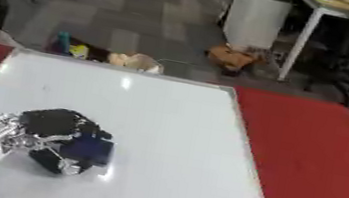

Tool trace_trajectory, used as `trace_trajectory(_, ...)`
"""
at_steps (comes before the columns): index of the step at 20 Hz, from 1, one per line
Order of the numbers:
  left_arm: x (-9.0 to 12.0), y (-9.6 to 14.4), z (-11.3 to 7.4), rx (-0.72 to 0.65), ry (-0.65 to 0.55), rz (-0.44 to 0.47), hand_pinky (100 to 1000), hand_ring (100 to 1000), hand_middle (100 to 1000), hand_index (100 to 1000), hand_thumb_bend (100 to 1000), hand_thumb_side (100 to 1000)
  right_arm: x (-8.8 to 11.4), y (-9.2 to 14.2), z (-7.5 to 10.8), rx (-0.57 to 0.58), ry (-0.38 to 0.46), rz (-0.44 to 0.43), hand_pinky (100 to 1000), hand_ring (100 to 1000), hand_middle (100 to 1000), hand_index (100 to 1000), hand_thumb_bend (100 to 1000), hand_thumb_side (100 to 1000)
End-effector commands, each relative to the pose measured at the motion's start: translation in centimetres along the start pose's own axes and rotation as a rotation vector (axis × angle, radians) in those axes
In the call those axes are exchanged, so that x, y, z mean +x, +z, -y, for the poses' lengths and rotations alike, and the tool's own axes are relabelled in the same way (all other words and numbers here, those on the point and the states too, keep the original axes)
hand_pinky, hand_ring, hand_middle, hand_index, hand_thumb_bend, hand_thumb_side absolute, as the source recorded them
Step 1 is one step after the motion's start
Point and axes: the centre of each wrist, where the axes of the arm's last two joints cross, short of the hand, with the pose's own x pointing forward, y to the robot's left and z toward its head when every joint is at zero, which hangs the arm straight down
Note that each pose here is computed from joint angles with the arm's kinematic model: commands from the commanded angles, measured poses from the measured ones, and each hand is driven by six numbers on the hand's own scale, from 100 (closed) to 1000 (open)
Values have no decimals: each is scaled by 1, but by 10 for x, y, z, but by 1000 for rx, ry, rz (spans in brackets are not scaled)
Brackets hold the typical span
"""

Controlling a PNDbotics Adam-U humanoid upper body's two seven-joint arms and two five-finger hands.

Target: Wipe the whiteboard clean with a brush.

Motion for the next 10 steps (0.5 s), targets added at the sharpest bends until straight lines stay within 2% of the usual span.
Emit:
trace_trajectory(1, -6, 5, -13, 21, -22, -10, 711, 684, 693, 955, 152, 555, 6, -2, 2, 1, 5, 23, 598, 635, 478, 678, 100, 889)
trace_trajectory(10, -7, 6, -15, 29, -23, -35, 694, 665, 684, 948, 170, 533, 6, -2, 2, 2, 6, 24, 598, 635, 478, 678, 100, 888)
